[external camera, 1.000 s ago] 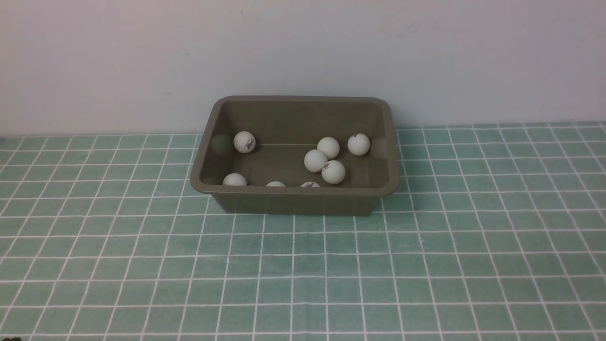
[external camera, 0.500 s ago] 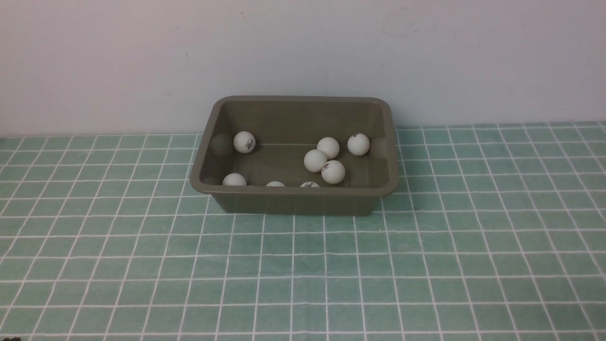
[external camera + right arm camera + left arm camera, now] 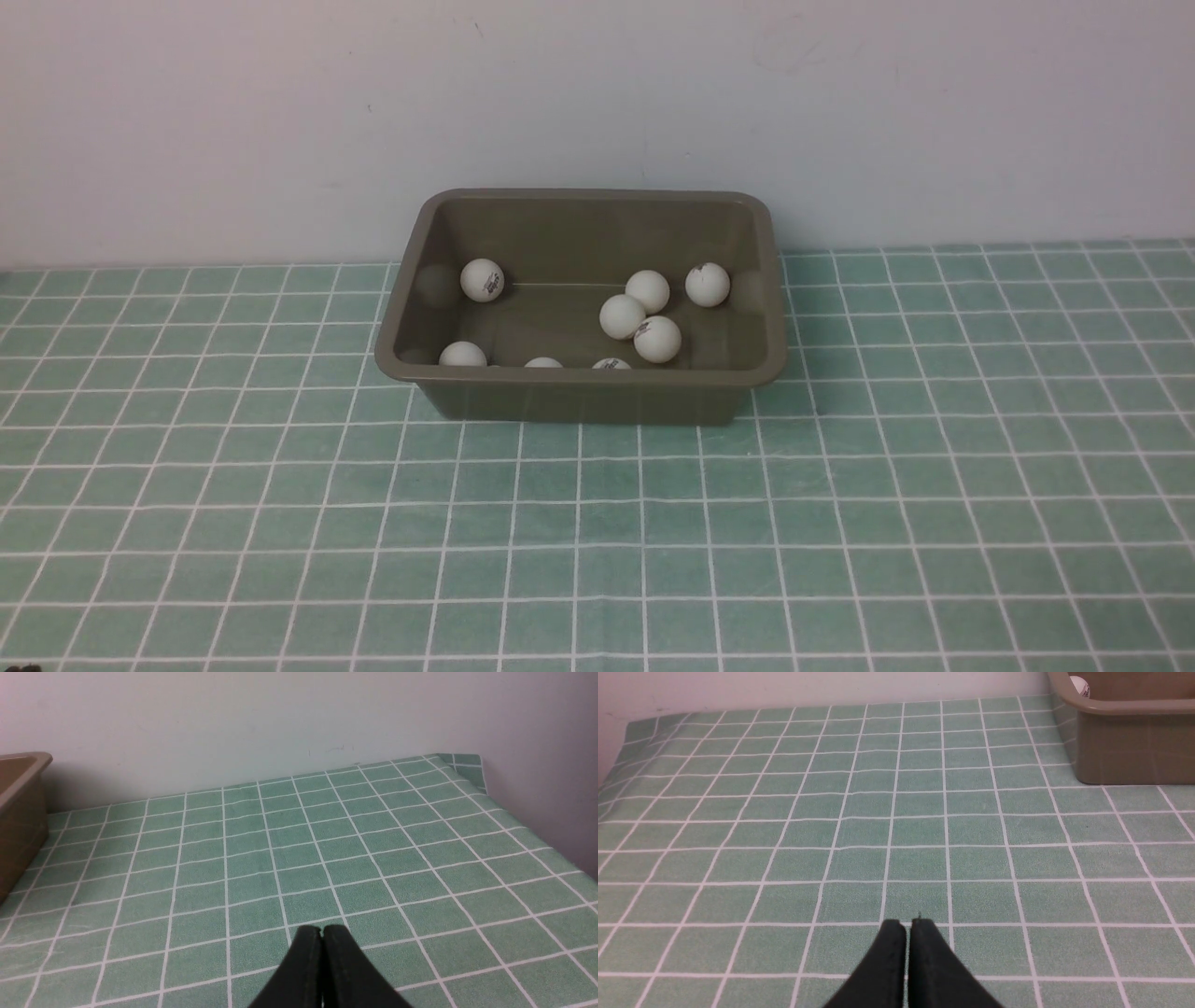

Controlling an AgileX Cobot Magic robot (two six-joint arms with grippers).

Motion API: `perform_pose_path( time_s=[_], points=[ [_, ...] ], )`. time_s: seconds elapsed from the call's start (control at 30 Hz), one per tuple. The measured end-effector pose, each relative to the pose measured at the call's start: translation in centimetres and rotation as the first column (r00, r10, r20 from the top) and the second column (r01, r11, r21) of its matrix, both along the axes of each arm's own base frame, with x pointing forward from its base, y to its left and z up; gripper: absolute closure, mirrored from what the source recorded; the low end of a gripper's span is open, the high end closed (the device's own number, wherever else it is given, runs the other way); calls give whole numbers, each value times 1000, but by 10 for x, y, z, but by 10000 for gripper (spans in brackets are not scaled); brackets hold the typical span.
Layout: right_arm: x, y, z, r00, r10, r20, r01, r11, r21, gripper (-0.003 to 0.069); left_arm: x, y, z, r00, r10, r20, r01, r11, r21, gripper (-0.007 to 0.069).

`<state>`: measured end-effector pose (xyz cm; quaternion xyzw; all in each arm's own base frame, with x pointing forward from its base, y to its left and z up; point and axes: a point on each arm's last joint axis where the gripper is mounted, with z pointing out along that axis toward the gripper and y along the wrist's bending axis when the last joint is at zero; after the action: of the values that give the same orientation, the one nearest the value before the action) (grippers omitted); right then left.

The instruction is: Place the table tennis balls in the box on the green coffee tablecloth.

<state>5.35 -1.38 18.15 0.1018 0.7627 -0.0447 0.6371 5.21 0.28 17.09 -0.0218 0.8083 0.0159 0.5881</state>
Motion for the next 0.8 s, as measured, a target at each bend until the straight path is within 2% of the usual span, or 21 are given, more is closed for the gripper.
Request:
perform_pose_path(
  time_s=[0.8],
  points=[
    [0,0,0,1000,-2,2,2,1000,16,675,0,0,0,1000,0,0,0,1000,0,629]
  ],
)
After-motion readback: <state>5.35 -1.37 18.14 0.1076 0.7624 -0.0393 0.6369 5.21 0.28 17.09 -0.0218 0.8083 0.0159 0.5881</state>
